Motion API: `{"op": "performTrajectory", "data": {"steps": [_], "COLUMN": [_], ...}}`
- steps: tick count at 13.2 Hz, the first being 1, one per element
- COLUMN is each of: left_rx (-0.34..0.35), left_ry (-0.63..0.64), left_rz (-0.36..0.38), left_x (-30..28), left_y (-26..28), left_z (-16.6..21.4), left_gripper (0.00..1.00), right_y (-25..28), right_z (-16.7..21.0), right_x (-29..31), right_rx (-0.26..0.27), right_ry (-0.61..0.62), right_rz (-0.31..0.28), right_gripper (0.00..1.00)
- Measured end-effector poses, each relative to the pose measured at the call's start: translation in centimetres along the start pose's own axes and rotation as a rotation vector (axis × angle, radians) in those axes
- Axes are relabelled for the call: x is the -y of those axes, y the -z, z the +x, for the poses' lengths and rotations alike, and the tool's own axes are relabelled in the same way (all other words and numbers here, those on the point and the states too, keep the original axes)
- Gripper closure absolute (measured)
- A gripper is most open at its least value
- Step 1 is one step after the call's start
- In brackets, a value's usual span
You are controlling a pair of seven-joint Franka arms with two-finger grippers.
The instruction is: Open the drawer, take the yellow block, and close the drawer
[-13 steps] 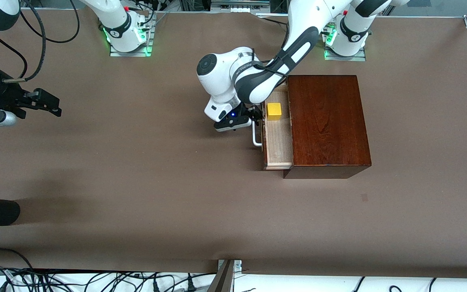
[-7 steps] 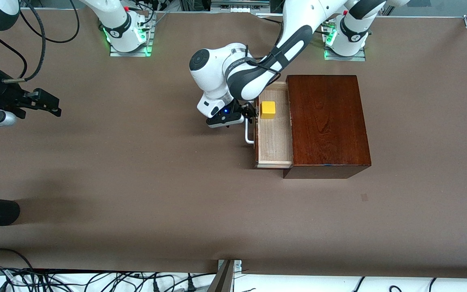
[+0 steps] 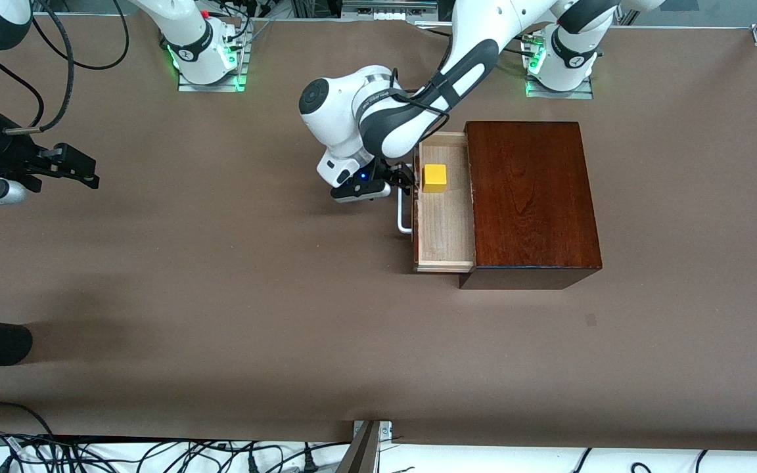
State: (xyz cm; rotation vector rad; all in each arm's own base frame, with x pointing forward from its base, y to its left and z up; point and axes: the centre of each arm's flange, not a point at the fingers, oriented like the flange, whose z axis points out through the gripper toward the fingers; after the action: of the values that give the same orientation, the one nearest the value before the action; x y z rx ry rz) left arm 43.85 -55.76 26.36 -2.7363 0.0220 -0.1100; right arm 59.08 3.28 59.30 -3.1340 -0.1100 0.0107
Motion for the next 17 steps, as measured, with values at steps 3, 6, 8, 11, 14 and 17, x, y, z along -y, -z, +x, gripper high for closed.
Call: {"op": "performTrajectory", "data": {"steps": [3,6,8,11,14,17], "left_rx": [0.004,0.006,0.004,0.019,0.027,0.096], "left_ry": [0.001,0.008,-0.005,-0.018,-0.071,-0.159], "left_rz": [0.010,0.015,0.007,-0.058,-0.072,-0.133], "left_x": [0.1,0.7,2.2,6.1,13.5,23.0], "left_y": [0.1,1.8,5.4,11.8,15.4,16.1], "left_z": [0.0,0.6,1.4,2.2,5.9,10.8], "left_gripper": [0.00,0.00,0.00,0.00,0.00,0.00], "right_y": [0.0,0.0,0.0,0.0,0.0,0.0], "right_z": [0.0,0.0,0.0,0.0,0.0,0.0], "right_x": [0.0,0.0,0.0,0.0,0.4,1.7], "right_rx": [0.000,0.000,0.000,0.001,0.001,0.001], "right_ry": [0.000,0.000,0.000,0.001,0.007,0.031], "right_rz": [0.000,0.000,0.000,0.000,0.000,0.003], "right_gripper": [0.00,0.00,0.00,0.00,0.00,0.00]}}
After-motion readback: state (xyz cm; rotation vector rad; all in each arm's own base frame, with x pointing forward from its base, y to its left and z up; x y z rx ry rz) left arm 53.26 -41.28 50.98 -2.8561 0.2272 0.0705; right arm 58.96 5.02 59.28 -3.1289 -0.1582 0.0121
